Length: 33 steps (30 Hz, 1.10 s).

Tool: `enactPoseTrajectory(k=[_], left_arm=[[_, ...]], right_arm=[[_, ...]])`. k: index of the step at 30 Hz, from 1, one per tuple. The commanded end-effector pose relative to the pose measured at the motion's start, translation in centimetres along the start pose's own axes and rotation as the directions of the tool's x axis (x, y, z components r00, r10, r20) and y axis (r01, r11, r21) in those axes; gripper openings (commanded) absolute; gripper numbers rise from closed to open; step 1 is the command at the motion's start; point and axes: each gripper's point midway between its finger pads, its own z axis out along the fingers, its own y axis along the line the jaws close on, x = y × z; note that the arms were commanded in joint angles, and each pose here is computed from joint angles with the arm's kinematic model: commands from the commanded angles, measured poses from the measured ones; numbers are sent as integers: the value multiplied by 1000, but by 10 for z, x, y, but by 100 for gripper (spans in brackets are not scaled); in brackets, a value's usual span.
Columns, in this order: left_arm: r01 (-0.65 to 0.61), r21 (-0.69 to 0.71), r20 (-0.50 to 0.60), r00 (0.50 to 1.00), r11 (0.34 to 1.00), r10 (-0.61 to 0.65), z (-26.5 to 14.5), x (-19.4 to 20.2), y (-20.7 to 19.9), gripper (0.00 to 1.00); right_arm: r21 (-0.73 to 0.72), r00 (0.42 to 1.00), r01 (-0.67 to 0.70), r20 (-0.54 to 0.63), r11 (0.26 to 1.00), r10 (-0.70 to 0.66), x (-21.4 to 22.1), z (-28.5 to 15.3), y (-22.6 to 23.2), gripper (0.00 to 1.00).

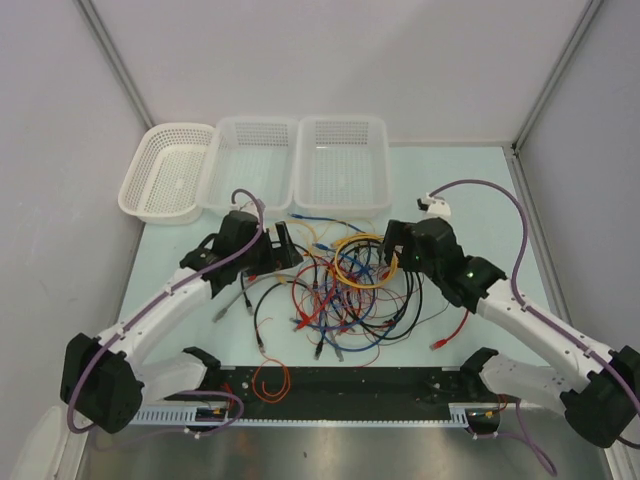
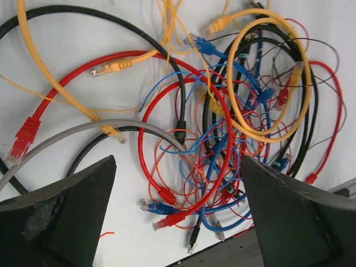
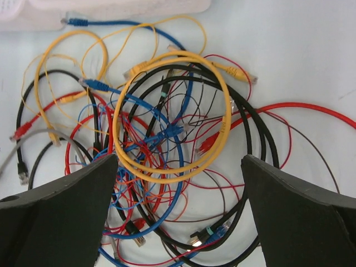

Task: Untangle the cables

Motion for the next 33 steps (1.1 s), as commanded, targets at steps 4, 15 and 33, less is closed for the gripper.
enactPoseTrajectory(k=[4, 15, 33], left_arm=[[-16, 79, 70, 998, 997, 10, -12, -8, -13, 100], [-5, 76, 55, 998, 997, 1, -13, 5, -4, 100], [16, 74, 27, 999, 997, -18, -3, 19, 3, 100]], right_arm=[[-91, 973, 183, -123, 979, -194, 46, 19, 28, 97], [-114, 940, 262, -194, 958, -280, 93, 42, 51, 78], [-37, 935, -287, -229, 957, 272, 81, 50, 5, 91]])
